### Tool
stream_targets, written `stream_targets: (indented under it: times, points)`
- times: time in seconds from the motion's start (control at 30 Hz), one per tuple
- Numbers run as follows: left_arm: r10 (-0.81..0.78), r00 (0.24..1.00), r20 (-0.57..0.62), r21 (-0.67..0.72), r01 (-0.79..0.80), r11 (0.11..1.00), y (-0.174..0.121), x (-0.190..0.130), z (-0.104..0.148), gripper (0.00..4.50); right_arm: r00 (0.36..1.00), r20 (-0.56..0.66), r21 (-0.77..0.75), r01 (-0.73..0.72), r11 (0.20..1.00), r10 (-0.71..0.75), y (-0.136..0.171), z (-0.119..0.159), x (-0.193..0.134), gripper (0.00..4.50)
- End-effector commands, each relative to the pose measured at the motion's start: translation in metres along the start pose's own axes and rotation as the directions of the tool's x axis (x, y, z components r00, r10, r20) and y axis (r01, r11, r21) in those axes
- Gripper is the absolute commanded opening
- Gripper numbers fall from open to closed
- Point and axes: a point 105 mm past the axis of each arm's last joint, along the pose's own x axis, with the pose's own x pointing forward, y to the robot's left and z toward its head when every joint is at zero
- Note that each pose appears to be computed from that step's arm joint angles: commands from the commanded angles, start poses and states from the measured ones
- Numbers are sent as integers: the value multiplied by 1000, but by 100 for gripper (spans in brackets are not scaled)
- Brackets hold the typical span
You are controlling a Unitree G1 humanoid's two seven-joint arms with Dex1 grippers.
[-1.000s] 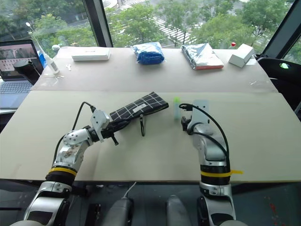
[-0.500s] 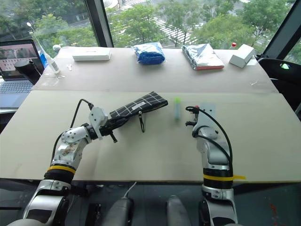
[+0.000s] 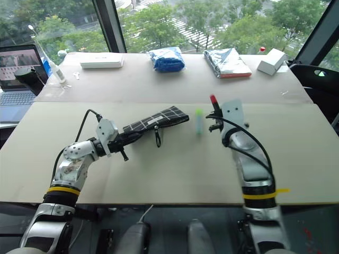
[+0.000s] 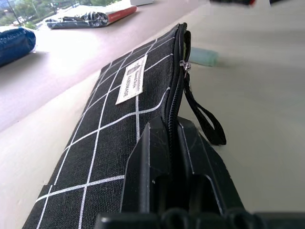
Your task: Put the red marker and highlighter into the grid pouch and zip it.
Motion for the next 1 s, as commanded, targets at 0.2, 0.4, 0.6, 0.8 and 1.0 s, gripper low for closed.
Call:
stream_targets:
  times: [0.2,0.4,0.6,0.8,1.0]
  points:
    - [-10,1000,14,24,10,1000,1,-8,11,0,890,117,-467,-342,815,441,36,21,-24,54]
    - [-12,1000,22,23,11,1000,-2,-7,14,0,832,29,-596,-430,678,554,61,-1,-27,54]
    - [-15,999,28,20,15,1000,-5,-8,16,0,837,36,-623,-408,667,546,65,-3,-18,54]
    - [-27,999,33,17,26,1000,-8,-6,18,0,841,43,-629,-397,669,540,67,-1,-10,54]
    - [-43,998,39,14,42,999,-11,-3,19,0,834,49,-643,-394,657,549,75,1,-2,54]
